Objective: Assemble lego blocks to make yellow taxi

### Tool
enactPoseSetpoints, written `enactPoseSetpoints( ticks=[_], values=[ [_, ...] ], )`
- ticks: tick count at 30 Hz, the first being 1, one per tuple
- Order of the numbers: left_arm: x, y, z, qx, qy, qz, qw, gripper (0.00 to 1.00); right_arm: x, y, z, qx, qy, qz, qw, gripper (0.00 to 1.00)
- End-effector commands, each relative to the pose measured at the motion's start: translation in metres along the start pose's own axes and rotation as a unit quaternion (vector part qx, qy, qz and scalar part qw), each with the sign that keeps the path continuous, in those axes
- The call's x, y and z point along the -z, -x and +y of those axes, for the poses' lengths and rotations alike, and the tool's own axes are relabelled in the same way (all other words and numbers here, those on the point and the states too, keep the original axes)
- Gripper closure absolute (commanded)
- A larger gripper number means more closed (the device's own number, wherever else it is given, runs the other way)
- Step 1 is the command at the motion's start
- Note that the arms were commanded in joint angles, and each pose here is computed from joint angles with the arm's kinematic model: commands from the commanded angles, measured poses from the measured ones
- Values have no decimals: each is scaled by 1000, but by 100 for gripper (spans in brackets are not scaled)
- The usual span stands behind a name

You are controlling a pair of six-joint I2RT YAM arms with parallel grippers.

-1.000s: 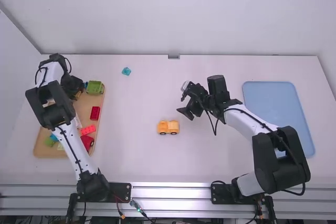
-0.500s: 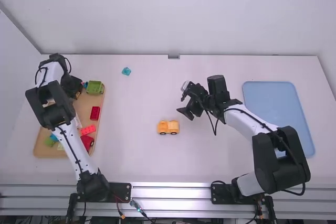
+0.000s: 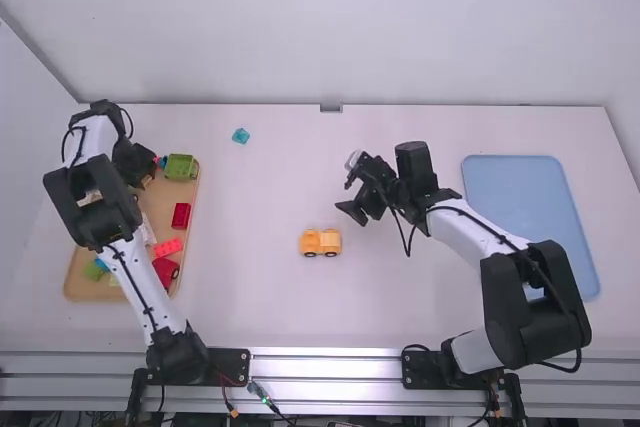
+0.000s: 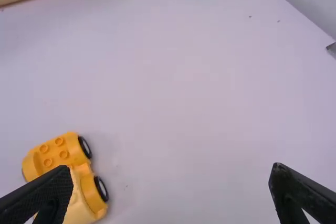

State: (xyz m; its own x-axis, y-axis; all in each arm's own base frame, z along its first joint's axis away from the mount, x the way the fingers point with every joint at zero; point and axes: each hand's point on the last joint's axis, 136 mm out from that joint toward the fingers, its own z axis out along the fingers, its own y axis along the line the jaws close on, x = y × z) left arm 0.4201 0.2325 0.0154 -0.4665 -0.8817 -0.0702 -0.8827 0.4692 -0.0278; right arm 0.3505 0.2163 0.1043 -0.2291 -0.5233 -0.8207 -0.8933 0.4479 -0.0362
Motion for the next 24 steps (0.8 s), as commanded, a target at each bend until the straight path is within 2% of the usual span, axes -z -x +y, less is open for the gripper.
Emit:
enactPoseSetpoints(
  ticks=[1,8,11,15,20,21,22,23,24],
  values=[
    [52,1,-18,-48,-43,-36,997,83,2,11,-1,-40,-1,-18,999,1],
    [103,-19,-46,-119,-84,-97,985,85,2,40,-8,-60,-17,-71,996,1],
    [126,-47,-71,-191,-142,-126,963,85,0,55,-5,-38,-17,-93,995,1],
    [147,-96,-101,-295,-241,-134,915,84,-1,69,-2,-33,-14,-110,993,1],
    [171,-189,-133,-462,-392,-125,786,85,5,94,-24,-121,-21,-148,981,1],
    [172,-195,-135,-473,-400,-125,775,85,5,95,-25,-128,-19,-150,980,1],
    [174,-224,-140,-515,-433,-123,729,85,4,101,-27,-139,1,-161,977,1],
    [175,-239,-142,-531,-449,-119,708,85,3,105,-25,-140,22,-168,975,1],
    [176,-264,-145,-560,-478,-113,668,84,2,109,-21,-134,61,-180,973,2]
  ],
)
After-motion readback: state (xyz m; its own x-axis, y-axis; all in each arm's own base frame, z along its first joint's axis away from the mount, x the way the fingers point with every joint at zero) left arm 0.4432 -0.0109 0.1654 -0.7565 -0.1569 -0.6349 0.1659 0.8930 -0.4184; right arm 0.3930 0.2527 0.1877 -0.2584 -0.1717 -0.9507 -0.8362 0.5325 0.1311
